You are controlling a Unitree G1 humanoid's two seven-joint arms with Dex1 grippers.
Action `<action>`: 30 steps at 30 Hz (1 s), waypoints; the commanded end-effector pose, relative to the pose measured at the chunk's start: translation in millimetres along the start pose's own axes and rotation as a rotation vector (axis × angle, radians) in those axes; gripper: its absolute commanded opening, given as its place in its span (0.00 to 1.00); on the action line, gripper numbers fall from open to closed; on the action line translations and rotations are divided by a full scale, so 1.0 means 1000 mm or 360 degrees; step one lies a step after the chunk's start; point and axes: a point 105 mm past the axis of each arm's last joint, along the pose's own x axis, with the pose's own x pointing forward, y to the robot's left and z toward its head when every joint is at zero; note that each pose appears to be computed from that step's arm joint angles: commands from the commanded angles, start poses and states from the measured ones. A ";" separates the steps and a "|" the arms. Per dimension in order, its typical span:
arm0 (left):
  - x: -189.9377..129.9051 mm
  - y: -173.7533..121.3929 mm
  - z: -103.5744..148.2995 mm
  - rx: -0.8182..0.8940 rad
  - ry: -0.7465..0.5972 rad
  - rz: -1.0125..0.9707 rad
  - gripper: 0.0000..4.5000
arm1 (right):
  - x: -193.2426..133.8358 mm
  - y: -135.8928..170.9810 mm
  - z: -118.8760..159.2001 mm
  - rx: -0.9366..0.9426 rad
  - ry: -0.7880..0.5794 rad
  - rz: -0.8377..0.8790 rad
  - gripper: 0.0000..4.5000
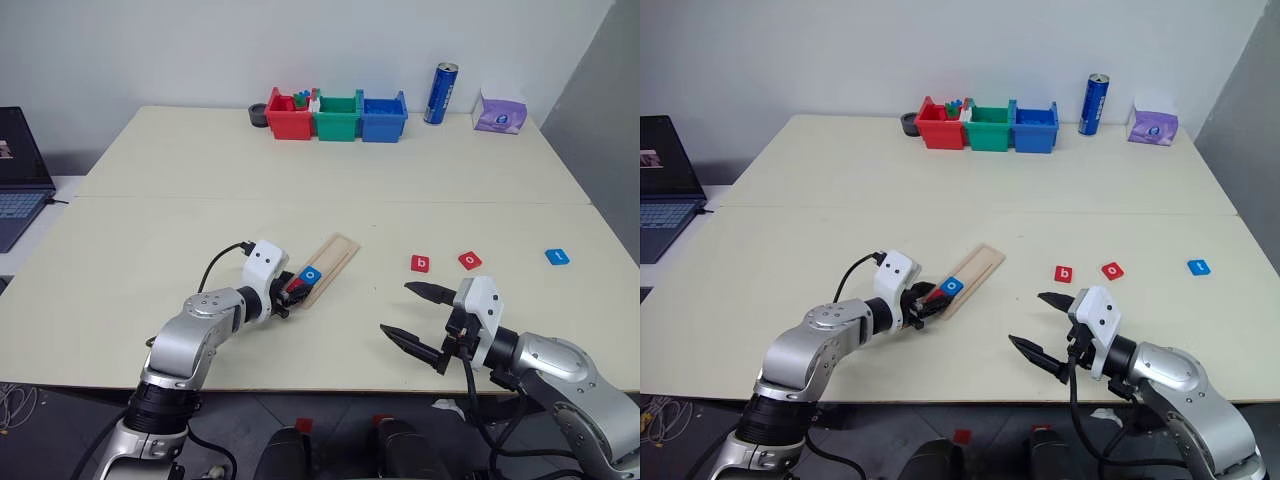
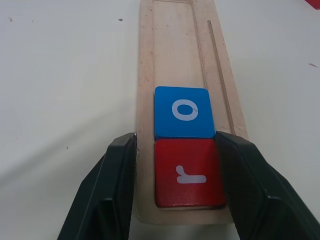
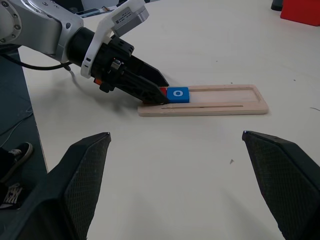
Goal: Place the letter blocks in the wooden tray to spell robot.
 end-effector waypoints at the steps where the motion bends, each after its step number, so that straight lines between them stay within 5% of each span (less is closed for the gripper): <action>1: 0.001 0.002 -0.015 0.0015 0.0089 -0.0036 0.46 | 0.000 0.007 0.015 -0.0072 -0.0060 0.0048 1.00; 4: 0.002 0.003 -0.015 0.0059 0.0085 -0.0091 0.46 | 0.002 0.007 0.015 -0.0070 -0.0062 0.0051 1.00; 12: -0.004 0.015 -0.004 0.0054 -0.0057 -0.0065 1.00 | 0.001 0.010 0.014 -0.0064 -0.0052 0.0046 1.00; 22: -0.016 -0.005 0.020 0.0025 -0.0305 -0.0219 1.00 | 0.001 0.011 0.015 -0.0067 -0.0058 0.0041 1.00; 30: -0.009 -0.016 0.003 0.0098 -0.0146 -0.0210 1.00 | 0.000 0.011 0.015 -0.0075 -0.0054 0.0035 1.00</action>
